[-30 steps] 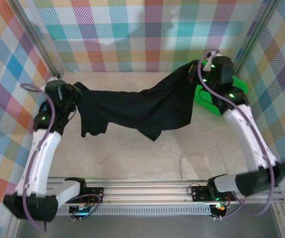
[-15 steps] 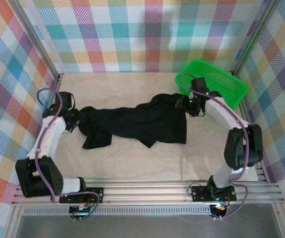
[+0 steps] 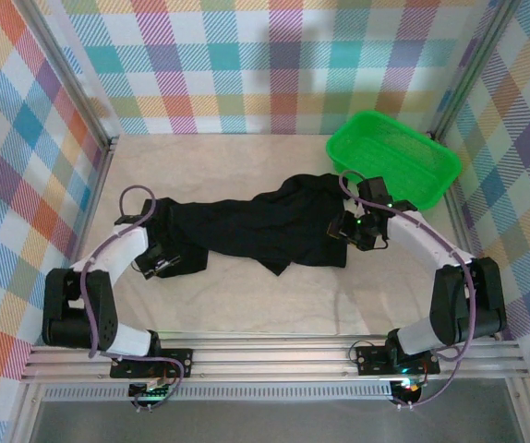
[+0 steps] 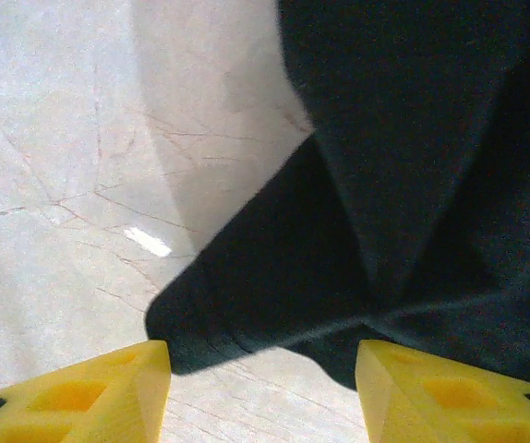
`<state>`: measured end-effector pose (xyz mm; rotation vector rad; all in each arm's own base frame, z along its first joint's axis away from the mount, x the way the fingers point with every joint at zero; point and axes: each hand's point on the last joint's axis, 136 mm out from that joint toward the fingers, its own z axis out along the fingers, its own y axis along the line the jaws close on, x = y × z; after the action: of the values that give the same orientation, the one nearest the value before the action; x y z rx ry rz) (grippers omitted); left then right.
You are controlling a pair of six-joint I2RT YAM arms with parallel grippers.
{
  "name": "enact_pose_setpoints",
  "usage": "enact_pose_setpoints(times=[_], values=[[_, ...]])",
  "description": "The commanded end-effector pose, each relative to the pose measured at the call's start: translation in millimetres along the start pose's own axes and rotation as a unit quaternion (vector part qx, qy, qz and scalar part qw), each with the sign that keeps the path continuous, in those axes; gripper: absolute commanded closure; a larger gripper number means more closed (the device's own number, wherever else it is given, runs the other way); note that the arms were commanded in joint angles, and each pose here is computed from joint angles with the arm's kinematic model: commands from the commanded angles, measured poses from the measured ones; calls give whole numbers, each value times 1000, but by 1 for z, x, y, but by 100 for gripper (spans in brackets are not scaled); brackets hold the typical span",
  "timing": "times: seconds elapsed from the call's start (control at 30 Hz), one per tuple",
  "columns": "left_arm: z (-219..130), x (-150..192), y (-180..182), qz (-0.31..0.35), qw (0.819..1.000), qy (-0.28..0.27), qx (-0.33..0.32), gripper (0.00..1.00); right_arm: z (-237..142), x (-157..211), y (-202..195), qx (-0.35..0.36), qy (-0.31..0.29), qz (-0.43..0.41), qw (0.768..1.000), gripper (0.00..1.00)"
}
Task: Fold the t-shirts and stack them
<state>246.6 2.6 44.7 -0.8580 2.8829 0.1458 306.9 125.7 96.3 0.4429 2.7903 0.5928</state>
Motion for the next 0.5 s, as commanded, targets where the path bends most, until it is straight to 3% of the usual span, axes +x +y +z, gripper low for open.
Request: enact_pose_setpoints(times=[0.0,0.2,0.47], values=[[4,-5,15,29,998,-17,-61,44,-4,6,6,-18,3,-10,1000,45],[10,-24,23,28,993,-36,-113,48,-3,12,4,-19,13,-5,1000,45],[18,-43,11,8,996,-40,-76,53,-1,16,3,-21,21,-5,1000,45]])
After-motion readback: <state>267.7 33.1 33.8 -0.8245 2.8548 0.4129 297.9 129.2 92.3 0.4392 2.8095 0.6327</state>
